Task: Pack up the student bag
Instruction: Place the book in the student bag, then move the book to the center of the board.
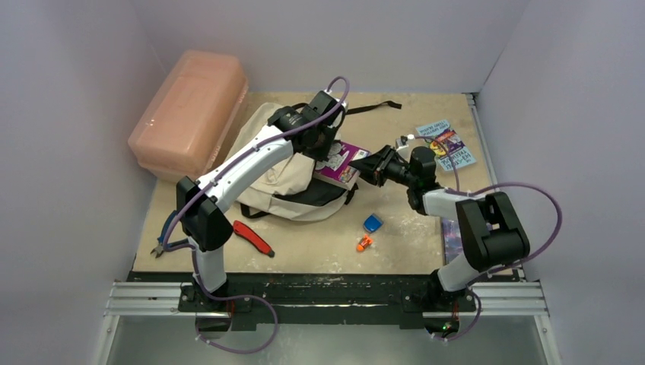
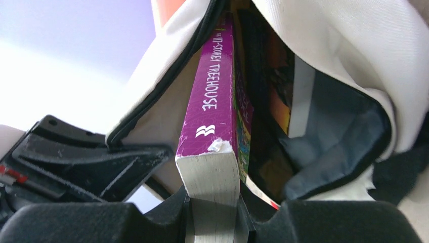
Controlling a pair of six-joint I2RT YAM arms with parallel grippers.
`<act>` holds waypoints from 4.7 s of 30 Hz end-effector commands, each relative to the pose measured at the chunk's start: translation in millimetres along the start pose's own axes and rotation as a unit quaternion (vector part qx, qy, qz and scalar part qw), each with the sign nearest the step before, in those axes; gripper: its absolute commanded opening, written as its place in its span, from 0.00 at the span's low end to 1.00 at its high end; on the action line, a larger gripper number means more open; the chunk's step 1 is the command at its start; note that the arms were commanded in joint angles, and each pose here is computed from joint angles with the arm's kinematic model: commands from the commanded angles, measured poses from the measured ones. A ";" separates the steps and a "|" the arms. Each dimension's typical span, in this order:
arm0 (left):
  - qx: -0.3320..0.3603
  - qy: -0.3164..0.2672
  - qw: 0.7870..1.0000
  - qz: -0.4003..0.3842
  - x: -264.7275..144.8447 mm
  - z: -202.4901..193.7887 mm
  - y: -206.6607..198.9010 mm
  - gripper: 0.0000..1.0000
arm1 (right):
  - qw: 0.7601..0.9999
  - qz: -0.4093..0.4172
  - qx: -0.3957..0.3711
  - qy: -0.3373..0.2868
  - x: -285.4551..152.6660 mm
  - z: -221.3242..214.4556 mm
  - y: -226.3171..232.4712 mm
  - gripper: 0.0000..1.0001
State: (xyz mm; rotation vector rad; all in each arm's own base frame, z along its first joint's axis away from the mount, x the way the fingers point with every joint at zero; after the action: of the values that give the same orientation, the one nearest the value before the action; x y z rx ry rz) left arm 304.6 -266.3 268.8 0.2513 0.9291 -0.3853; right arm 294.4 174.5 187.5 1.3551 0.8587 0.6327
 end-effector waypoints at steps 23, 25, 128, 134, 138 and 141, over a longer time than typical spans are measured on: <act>-0.003 -0.069 0.994 -0.089 -47.4 25.5 -19.6 0.00 | 0.981 0.174 -0.085 -0.021 118.6 -11.2 -3.3 0.00; -0.003 -0.070 0.993 -0.096 -47.9 26.5 -21.3 0.00 | 0.981 0.167 -0.091 -0.036 127.3 -11.1 -4.8 0.00; -0.129 0.084 0.933 -0.326 0.0 -17.4 -63.3 0.71 | 0.821 -0.376 -0.191 -0.386 -113.9 186.5 6.2 0.99; -0.108 0.060 0.921 -0.370 -38.3 -33.6 -58.5 0.86 | 0.778 -0.395 -0.213 -0.440 -98.1 260.9 11.8 0.99; -0.079 0.051 0.931 -0.353 -50.1 -39.7 -49.7 0.92 | 0.776 -0.395 -0.209 -0.445 -87.3 307.1 1.5 0.99; -0.055 0.035 0.940 -0.334 -52.5 -42.4 -43.0 0.93 | 0.772 -0.402 -0.191 -0.454 -83.6 337.2 -12.3 0.99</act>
State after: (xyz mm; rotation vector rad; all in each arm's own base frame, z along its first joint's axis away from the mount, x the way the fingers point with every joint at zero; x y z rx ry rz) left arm 228.7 -287.5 280.7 -0.2437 1.1586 -0.9230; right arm 498.8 -60.7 189.3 0.6494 0.4269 -0.4450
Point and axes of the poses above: each gripper's point midway between its finger pads, its own x axis out along the fingers, its own y axis along the line the jaws close on, z = x × y, the point moved 7 cm from there along -x, back along the fingers, and after that the axes turned 2 degrees about x, right-handed, at the moved point
